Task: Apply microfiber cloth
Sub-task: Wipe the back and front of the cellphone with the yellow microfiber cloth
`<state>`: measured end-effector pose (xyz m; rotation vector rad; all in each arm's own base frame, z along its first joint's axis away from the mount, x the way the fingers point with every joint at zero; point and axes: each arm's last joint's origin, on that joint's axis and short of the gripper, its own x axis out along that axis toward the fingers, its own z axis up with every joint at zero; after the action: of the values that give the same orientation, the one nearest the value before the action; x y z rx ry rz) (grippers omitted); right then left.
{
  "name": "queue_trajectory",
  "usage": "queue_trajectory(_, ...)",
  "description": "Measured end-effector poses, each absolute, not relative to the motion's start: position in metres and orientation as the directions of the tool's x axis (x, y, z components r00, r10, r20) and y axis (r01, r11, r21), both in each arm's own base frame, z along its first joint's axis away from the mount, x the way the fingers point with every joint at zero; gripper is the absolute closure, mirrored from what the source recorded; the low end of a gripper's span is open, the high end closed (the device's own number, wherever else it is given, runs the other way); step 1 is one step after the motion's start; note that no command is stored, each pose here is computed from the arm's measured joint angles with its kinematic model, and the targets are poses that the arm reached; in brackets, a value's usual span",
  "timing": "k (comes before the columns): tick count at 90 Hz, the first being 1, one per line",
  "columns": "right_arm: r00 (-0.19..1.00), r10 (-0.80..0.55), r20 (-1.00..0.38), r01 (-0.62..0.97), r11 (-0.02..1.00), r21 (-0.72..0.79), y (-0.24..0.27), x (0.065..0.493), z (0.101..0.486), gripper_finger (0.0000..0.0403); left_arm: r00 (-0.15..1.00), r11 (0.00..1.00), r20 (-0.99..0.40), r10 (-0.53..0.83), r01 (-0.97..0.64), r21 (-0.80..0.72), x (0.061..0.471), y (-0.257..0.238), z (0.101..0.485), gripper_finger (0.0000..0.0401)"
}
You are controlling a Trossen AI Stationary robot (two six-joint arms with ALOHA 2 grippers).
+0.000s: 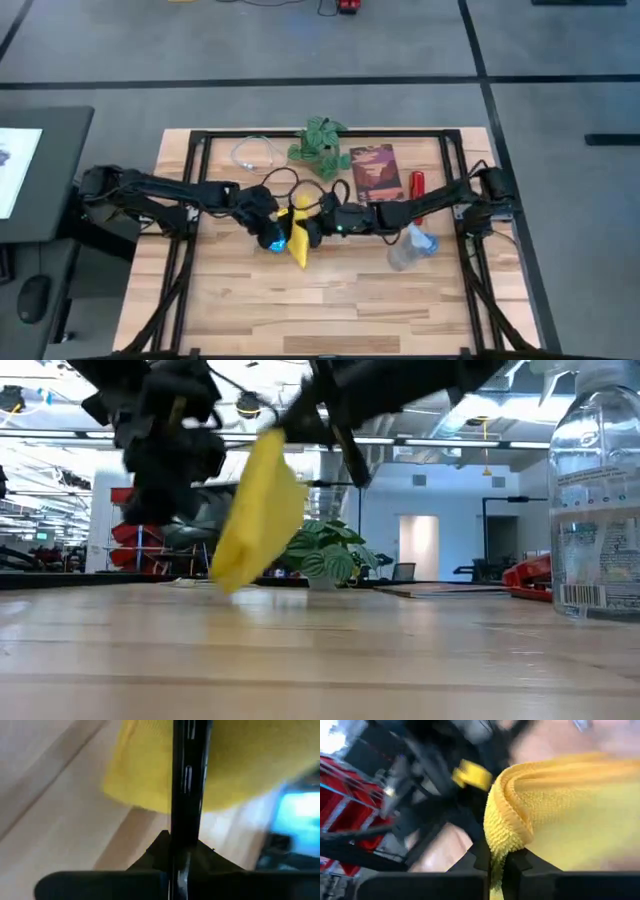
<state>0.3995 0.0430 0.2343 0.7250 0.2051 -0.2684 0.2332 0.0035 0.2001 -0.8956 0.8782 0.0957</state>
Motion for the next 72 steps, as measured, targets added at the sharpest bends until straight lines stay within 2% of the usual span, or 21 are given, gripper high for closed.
queue_trajectory(12, 0.953, -0.180, -0.245, 0.284, 0.816, 0.504, 0.040, 0.407, 0.252, 0.0402, 0.770, 0.625, -0.570, -0.286, -0.301, -0.721, 0.242, 0.002, 0.216, 0.0397)
queue_trajectory(22, 0.924, -0.230, -0.307, 0.349, 0.837, 0.423, 0.031, 0.409, 0.259, 0.0402, 0.825, 0.616, -0.480, -0.297, -0.219, -0.757, 0.244, -0.001, 0.228, 0.0397)
queue_trajectory(42, 0.912, -0.243, -0.331, 0.360, 0.860, 0.362, 0.030, 0.410, 0.269, 0.0403, 0.868, 0.599, -0.406, -0.286, -0.169, -0.783, 0.239, -0.001, 0.243, 0.0397)
queue_trajectory(72, 0.921, -0.191, -0.340, 0.312, 0.885, 0.345, 0.045, 0.410, 0.267, 0.0403, 0.885, 0.608, -0.377, -0.272, -0.145, -0.781, 0.233, -0.001, 0.251, 0.0397)
